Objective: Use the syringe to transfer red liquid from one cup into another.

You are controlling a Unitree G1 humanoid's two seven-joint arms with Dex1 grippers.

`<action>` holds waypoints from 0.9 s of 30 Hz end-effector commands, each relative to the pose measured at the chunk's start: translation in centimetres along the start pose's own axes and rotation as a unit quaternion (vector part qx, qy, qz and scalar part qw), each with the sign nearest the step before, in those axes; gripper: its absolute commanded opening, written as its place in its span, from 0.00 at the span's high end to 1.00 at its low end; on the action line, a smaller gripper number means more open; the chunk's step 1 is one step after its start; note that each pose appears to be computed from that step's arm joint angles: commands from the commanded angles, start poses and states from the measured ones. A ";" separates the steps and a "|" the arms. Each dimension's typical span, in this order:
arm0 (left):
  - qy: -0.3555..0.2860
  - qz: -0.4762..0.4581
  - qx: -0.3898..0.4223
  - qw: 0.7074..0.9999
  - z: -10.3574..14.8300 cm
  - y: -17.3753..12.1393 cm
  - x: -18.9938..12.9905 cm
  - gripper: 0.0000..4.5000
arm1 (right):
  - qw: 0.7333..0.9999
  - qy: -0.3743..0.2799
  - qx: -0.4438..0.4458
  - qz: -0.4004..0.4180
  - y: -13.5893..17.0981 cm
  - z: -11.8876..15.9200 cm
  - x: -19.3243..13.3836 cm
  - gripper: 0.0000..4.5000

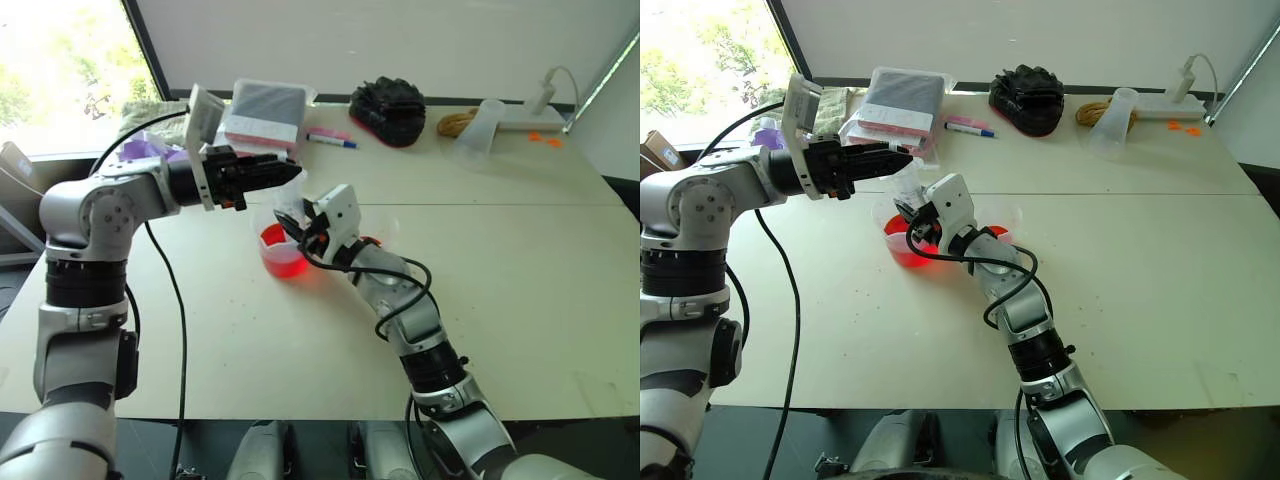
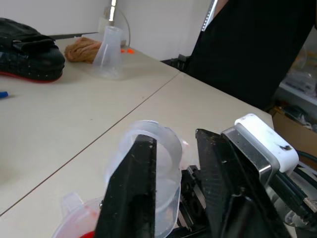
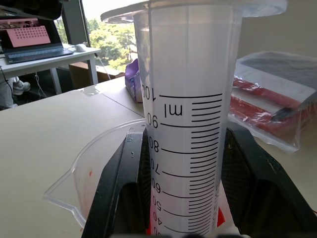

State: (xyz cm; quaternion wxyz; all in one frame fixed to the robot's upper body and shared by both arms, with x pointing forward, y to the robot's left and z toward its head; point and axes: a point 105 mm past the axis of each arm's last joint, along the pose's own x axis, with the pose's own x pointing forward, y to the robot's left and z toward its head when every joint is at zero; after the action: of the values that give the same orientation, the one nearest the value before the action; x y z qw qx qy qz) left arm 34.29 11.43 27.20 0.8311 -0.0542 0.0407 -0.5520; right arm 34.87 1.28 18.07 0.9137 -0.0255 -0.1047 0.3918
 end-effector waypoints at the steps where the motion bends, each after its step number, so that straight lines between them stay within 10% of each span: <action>1: -0.007 -0.013 0.017 1.000 0.8 -0.6 0.1 0.99 | 0.999 -0.036 -0.013 0.009 0.6 2.1 0.1 0.70; 27: -0.058 0.021 0.059 0.996 5.2 0.1 -0.4 0.99 | 0.999 -0.027 0.018 0.014 1.1 1.4 0.3 0.70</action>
State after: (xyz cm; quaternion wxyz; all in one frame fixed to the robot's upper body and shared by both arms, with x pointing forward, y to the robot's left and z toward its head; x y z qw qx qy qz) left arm 35.00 11.16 28.56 0.8326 -0.0603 0.0304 -0.5498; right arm 34.84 1.38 18.91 0.9148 -0.0040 -0.1150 0.3872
